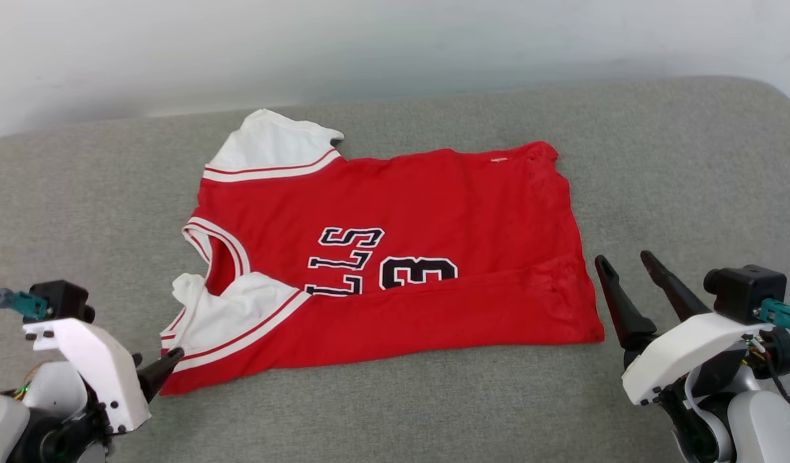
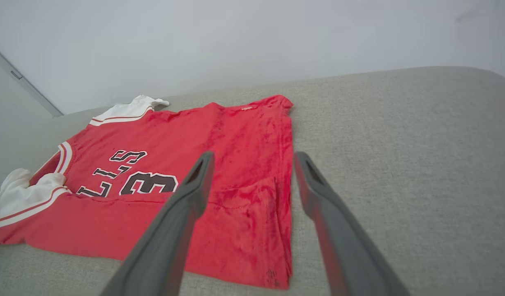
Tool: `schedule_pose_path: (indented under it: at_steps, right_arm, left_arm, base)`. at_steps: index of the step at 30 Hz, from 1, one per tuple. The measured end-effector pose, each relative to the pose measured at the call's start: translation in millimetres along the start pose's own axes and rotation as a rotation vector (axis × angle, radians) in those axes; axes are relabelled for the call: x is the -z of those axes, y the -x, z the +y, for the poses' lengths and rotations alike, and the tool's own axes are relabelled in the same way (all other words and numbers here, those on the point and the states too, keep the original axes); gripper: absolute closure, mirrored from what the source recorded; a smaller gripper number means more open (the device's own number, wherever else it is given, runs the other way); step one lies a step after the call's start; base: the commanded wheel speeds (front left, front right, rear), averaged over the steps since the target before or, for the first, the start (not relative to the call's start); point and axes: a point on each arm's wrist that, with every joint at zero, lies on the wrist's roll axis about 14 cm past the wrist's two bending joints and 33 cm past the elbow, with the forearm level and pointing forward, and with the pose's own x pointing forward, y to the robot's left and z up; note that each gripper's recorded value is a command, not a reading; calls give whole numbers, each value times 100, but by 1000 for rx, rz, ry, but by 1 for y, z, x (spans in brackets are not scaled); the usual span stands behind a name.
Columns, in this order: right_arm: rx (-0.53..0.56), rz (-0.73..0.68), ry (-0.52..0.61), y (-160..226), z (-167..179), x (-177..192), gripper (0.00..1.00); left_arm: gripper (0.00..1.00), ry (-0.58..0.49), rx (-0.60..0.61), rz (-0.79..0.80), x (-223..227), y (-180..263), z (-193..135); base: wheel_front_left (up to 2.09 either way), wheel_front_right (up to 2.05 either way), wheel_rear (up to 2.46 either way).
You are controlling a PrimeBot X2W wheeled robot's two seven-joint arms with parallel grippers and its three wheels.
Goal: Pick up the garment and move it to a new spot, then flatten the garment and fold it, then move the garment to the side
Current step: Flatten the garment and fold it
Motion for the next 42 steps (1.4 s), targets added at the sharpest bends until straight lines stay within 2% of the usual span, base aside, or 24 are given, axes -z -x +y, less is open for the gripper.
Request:
schedule_pose_path:
  at_steps: [9,14,15,16,17,18,22,26,32,42]
  right_arm:
    - [44,59,-63,-2,-11,22,0]
    - [81,88,-99,1,-23,30,0]
    - [89,93,-111,2,-27,30,0]
    - [101,100,-116,3,-32,31,0]
    - [116,103,-115,5,-39,30,0]
    - [127,112,-109,6,-44,29,0]
    - [130,201,-112,8,-50,38,0]
    - [118,358,-119,11,-53,58,0]
    - [42,577,-122,3,-33,88,0]
    - [-46,738,-106,-25,-5,120,0]
  left_arm:
    - [0,117,1,194,41,-29,5]
    - [0,149,30,239,49,-41,0]
    - [49,146,35,243,50,-41,0]
    - [49,145,37,244,50,-41,-1]
    - [72,145,46,239,49,-42,-2]
    - [100,147,52,231,48,-42,-4]
    - [100,132,69,193,44,-40,-10]
    - [100,92,74,94,24,-35,-12]
    - [100,40,79,-11,-2,-24,-17]
    - [100,29,75,-24,-1,-21,-19]
  base:
    - [0,0,0]
    - [0,0,0]
    - [0,0,0]
    - [0,0,0]
    - [0,0,0]
    - [0,0,0]
    - [0,0,0]
    - [0,0,0]
    - [0,0,0]
    - [0,0,0]
